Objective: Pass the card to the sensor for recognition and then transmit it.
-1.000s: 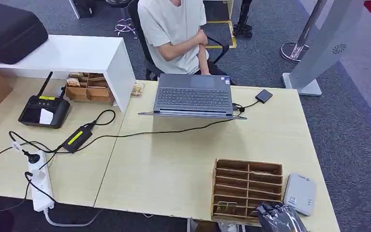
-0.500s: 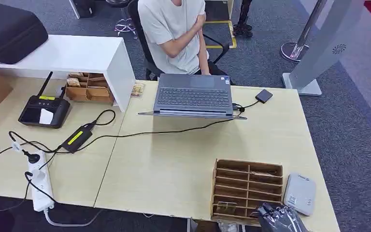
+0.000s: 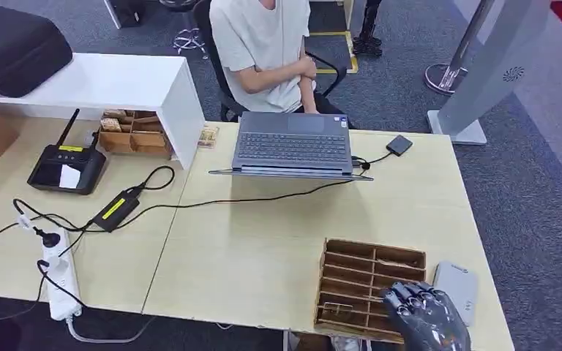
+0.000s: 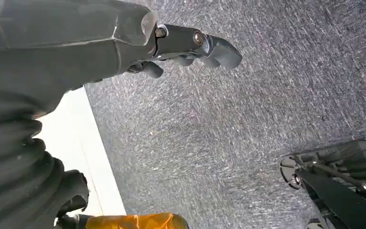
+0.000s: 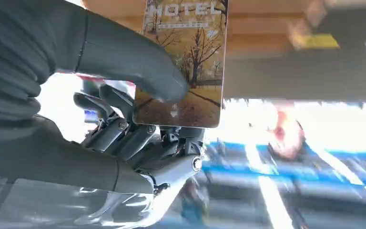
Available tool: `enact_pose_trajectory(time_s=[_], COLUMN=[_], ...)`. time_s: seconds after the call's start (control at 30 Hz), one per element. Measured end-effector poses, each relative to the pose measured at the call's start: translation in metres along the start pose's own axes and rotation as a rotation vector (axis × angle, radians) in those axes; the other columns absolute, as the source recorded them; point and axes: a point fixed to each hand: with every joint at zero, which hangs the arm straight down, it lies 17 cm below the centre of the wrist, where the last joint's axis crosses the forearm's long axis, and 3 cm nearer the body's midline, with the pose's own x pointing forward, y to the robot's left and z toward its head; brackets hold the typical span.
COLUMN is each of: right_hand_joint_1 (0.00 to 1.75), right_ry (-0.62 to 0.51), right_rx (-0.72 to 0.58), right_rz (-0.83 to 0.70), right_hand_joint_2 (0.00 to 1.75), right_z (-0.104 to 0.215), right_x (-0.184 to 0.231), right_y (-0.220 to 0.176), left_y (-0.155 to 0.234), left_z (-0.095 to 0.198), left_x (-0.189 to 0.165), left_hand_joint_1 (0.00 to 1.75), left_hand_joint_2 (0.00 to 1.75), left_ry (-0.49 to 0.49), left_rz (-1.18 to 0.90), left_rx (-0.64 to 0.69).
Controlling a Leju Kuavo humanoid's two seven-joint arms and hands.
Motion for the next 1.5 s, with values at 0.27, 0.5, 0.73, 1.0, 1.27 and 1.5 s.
enact_pose_trajectory(time_s=[0.27,0.5,0.73,1.0,1.27,1.5], right_hand_joint_1=[1.75,1.75,1.75,1.75,1.75,1.75], right_ry=[0.046,0.080,0.088,0.068,0.146,0.211], right_rx=[-0.230,-0.274,-0.278,-0.387,-0.325,-0.175], right_rz=[0.067,0.081,0.074,0.171,0.254,0.288], right_hand_joint_2=[1.75,1.75,1.75,1.75,1.75,1.75], right_z=[-0.079,-0.098,-0.101,-0.165,-0.238,-0.287], right_x=[-0.050,-0.065,-0.065,-0.082,-0.123,-0.153], right_y=[-0.046,-0.053,-0.052,-0.078,-0.052,-0.007], left_y=[0.001,0.001,0.001,0.003,0.001,-0.006], left_z=[0.001,0.001,0.001,0.001,0.002,0.003], left_x=[0.009,0.009,0.009,0.018,0.025,0.038], left_hand_joint_1=[0.00,0.00,0.00,0.00,0.00,0.00], left_hand_joint_2=[1.75,1.75,1.75,1.75,1.75,1.75], left_ry=[-0.012,-0.013,-0.013,-0.034,-0.051,-0.066], left_rz=[-0.033,-0.034,-0.036,-0.096,-0.151,-0.197], left_rx=[-0.006,-0.006,-0.006,-0.007,-0.010,-0.020])
